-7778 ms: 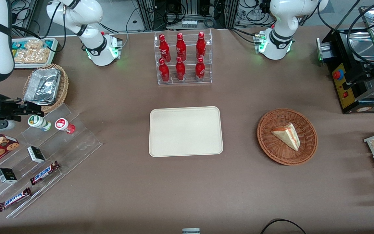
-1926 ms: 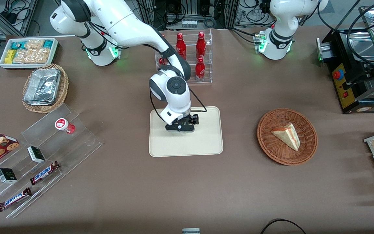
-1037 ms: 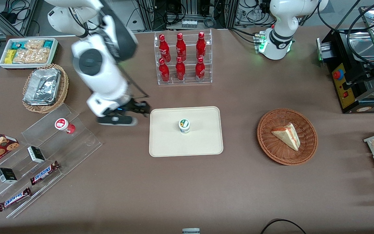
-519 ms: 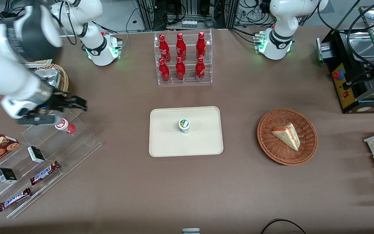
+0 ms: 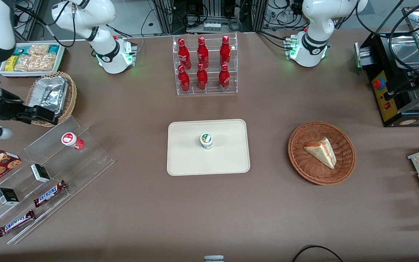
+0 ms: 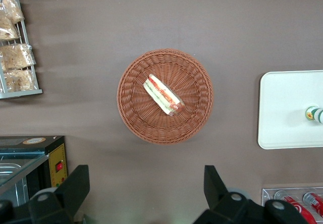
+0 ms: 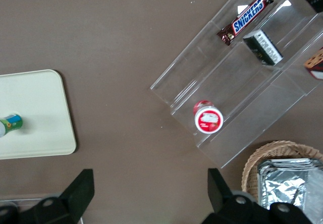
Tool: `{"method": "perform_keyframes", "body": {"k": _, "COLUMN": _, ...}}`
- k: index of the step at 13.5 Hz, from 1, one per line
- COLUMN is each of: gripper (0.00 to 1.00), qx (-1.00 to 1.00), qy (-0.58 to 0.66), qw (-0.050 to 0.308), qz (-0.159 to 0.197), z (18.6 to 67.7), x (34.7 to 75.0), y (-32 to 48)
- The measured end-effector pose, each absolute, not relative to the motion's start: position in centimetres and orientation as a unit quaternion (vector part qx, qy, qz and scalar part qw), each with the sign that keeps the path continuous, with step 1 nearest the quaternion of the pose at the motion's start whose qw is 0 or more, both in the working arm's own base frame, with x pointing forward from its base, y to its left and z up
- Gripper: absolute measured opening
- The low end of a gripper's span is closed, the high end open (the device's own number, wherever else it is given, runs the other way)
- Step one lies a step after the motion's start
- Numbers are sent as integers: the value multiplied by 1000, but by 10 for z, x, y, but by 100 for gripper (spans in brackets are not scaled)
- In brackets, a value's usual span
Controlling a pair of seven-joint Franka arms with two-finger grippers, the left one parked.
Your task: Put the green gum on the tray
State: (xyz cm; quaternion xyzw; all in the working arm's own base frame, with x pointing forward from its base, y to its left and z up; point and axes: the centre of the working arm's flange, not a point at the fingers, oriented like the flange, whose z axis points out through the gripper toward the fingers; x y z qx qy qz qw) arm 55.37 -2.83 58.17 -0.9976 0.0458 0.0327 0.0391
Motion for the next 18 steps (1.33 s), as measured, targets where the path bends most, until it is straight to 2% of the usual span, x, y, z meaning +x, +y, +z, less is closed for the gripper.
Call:
{"method": "perform_keyframes", "body": {"k": 7, "gripper": 100, "qx": -998, "qy": 48, "qw": 37, "qz": 17, "z": 595, "x": 559, "y": -65}}
{"method": "perform_keyframes", "body": {"k": 11, "gripper": 100, "qx": -998, "qy": 33, "qw": 31, "qz": 39, "z": 595, "x": 555, "y": -50}}
{"method": "perform_keyframes", "body": {"k": 18, "gripper": 100, "qx": -998, "qy": 28, "qw": 29, "qz": 55, "z": 595, "x": 550, "y": -45}}
